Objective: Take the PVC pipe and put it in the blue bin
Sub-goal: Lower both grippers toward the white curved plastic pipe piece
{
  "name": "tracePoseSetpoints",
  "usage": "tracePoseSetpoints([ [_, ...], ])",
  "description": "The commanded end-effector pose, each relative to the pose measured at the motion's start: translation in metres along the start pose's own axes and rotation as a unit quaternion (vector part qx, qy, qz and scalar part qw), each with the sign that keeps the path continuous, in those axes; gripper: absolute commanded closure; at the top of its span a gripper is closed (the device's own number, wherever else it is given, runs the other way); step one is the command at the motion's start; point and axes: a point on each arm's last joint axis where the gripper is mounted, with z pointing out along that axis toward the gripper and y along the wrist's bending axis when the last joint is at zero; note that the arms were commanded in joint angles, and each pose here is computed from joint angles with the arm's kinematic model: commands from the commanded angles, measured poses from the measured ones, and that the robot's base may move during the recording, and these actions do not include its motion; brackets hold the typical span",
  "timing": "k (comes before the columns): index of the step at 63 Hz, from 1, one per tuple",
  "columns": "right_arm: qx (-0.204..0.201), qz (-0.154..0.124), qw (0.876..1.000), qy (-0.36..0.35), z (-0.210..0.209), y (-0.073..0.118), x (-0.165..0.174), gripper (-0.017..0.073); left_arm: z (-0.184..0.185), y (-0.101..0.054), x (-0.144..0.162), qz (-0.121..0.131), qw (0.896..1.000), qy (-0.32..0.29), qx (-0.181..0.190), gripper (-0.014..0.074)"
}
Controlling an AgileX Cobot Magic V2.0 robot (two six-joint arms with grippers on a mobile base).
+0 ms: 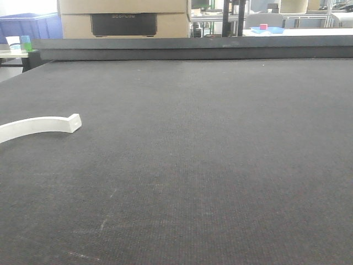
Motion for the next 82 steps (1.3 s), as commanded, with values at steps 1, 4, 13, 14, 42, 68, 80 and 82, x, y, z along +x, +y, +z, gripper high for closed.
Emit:
tracePoseSetpoints([
  [1, 0.007, 0.011, 0.998, -0.055, -0.001, -0.001, -0.014, 0.0727, -0.002, -0.001, -0.02, 0.012, 0.999, -0.036, 0.003, 0.0704],
  [4, 0.011, 0.032, 0.997, -0.067, -0.001, -0.003, -0.021, 0.0727, -0.003, -0.001, -0.032, 0.015, 0.999, -0.052, 0.003, 0.0704],
  [13, 0.015, 0.062, 0.994, -0.093, -0.001, -0.005, -0.044, 0.0727, -0.009, -0.001, -0.068, 0.022, 0.996, -0.089, 0.003, 0.0704],
  [14, 0.015, 0.062, 0.993, -0.096, -0.001, -0.005, -0.046, 0.0727, -0.009, -0.001, -0.072, 0.022, 0.996, -0.092, 0.003, 0.0704],
  [42, -0.009, 0.06, 0.998, -0.025, 0.035, -0.005, -0.144, 0.0727, 0.056, -0.003, -0.172, 0.037, 0.999, 0.014, 0.003, 0.0704],
  [68, -0.051, 0.056, 0.92, 0.385, 0.145, 0.005, -0.121, 0.0727, 0.135, -0.009, -0.173, -0.009, 0.958, 0.286, 0.026, 0.0704],
  [80, -0.049, 0.059, 0.872, 0.483, 0.181, 0.008, -0.069, 0.0727, 0.177, -0.01, -0.126, -0.018, 0.91, 0.413, 0.029, 0.0704],
  [82, -0.049, 0.059, 0.866, 0.494, 0.185, 0.008, -0.063, 0.0727, 0.182, -0.01, -0.119, -0.019, 0.904, 0.427, 0.029, 0.0704],
])
